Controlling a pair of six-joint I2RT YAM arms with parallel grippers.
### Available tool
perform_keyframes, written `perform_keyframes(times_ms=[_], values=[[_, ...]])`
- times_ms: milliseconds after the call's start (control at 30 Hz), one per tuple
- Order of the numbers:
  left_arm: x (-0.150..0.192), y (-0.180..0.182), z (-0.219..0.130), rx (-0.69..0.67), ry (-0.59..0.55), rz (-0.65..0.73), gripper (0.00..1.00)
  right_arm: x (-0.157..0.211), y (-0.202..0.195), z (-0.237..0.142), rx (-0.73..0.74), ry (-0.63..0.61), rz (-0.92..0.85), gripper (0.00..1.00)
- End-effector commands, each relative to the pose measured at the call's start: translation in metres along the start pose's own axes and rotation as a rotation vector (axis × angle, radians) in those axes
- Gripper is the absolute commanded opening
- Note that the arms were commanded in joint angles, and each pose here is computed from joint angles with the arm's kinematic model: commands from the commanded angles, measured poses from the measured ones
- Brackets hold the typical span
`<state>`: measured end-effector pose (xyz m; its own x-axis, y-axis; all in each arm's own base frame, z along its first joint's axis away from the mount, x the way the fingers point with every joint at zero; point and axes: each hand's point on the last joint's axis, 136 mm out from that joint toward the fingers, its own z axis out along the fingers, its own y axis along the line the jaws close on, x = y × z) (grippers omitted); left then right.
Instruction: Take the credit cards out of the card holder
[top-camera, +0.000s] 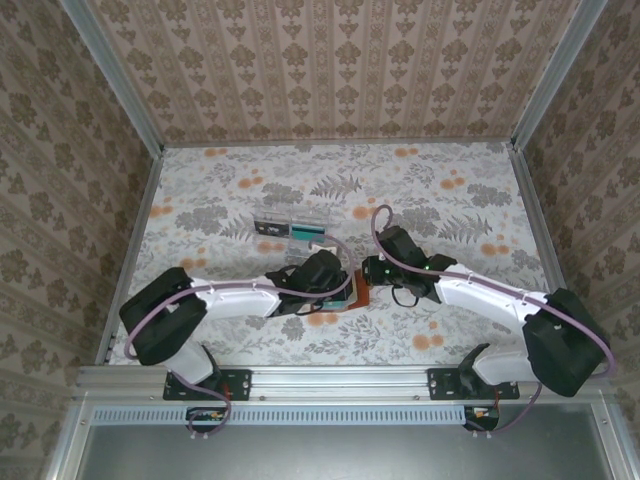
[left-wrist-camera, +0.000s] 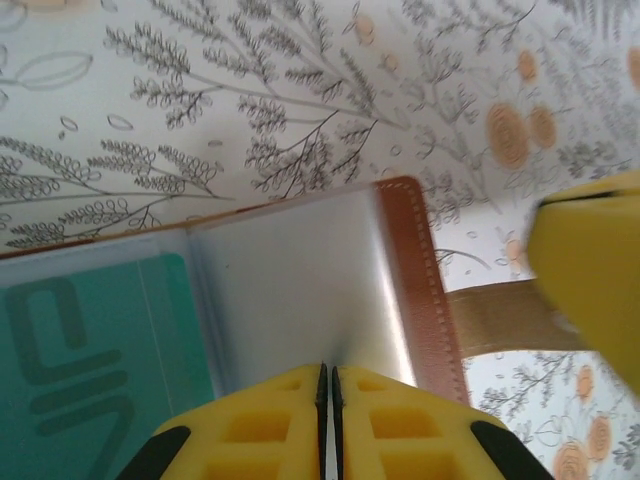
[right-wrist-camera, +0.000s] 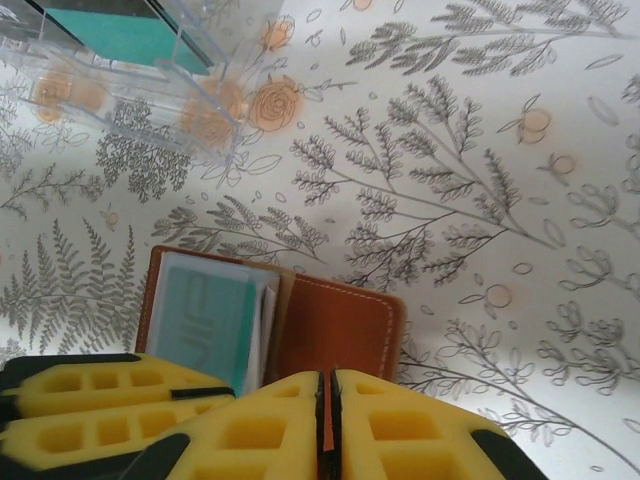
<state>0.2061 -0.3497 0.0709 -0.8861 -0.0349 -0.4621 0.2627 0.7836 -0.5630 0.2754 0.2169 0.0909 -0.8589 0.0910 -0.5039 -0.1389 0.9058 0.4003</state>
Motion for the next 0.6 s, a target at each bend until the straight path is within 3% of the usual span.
perform_keyframes(times_ms=[0,200,333,500,567], values=[[-0.003,0.011,-0.011,-0.040,-0.021,0.025,0.13,-0.005,0.020,0.005,-0.068,0.023,0.052,0.13],[0.004,0.006,-0.001,-0.009,0.007,0.022,0.13,-0.019,0.008,-0.013,0.018,-0.057,0.053,0.15],[0.010,-0.001,0.014,0.018,0.041,0.017,0.13,-0.026,0.006,-0.032,0.037,-0.091,0.036,0.34],[0.016,-0.005,0.021,0.018,0.058,0.025,0.12,-0.027,0.017,-0.042,-0.024,-0.097,0.040,0.35],[0.017,-0.002,0.020,0.009,0.057,0.022,0.12,-0.026,0.021,-0.041,-0.051,-0.097,0.053,0.32]])
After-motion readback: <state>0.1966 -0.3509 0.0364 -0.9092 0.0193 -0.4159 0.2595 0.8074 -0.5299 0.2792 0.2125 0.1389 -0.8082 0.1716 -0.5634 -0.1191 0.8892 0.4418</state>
